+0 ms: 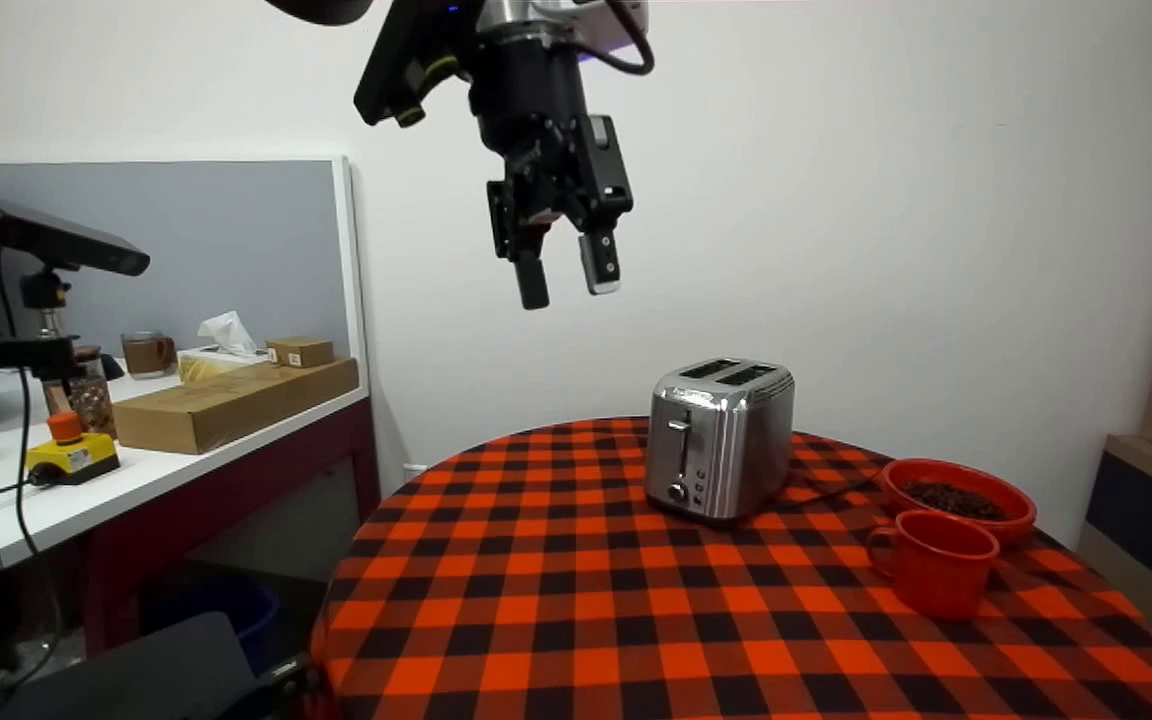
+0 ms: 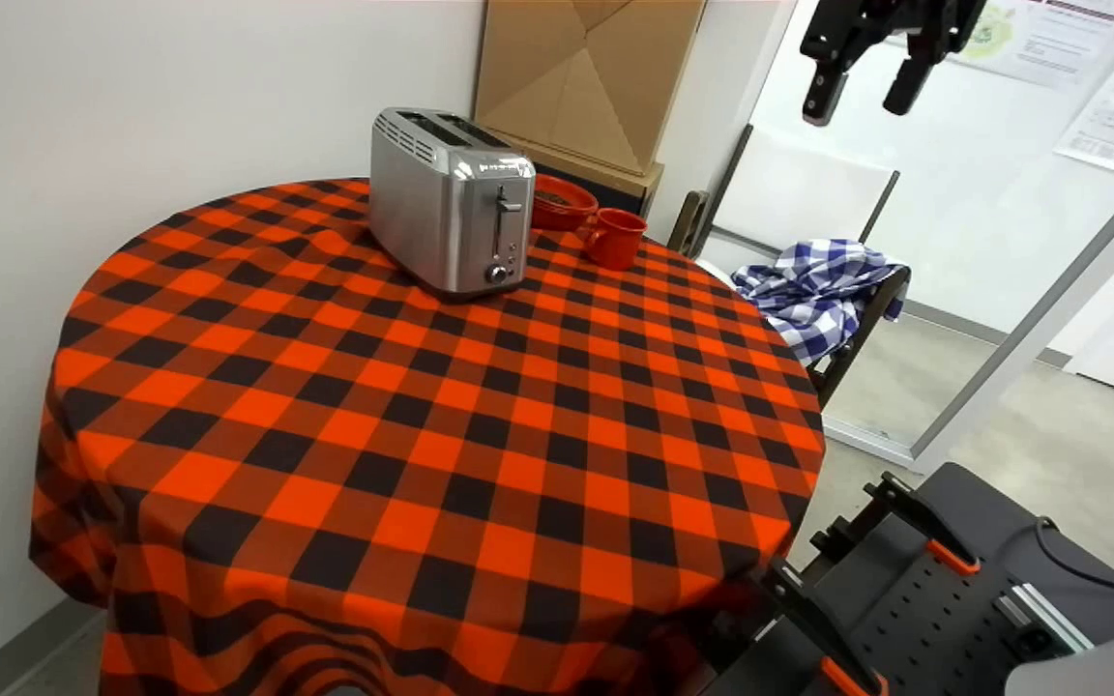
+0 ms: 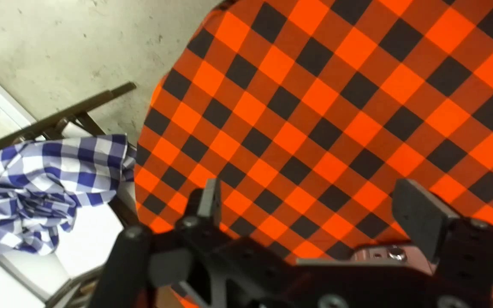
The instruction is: Push the lever on the toaster downwards
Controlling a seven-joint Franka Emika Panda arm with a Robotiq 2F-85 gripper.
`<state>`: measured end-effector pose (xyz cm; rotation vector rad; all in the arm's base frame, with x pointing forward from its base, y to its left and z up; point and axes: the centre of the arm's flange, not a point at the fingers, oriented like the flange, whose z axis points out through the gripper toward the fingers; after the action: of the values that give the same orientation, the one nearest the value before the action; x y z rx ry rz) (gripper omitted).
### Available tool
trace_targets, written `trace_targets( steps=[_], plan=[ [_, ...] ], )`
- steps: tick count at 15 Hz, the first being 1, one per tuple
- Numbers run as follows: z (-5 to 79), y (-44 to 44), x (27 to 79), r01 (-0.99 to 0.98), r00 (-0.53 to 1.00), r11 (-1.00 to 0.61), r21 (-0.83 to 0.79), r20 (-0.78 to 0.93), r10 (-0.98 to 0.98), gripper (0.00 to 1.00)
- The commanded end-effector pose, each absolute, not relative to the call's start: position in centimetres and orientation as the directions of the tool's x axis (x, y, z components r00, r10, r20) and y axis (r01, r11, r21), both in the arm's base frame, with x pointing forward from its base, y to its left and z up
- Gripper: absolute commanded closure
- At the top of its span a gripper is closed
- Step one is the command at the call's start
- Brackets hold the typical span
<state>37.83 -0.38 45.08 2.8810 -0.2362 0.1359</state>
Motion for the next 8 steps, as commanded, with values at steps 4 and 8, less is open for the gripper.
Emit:
trace_targets(
  steps=[4, 8],
  plan=[
    [48.4, 0.4, 44.8, 0.037, 0.936, -0.984, 0.174, 0.338, 0.095, 0.00],
    [47.4, 2.4, 48.7, 0.144, 0.907, -0.971, 0.191, 0.367, 0.207, 0.27]
  ],
)
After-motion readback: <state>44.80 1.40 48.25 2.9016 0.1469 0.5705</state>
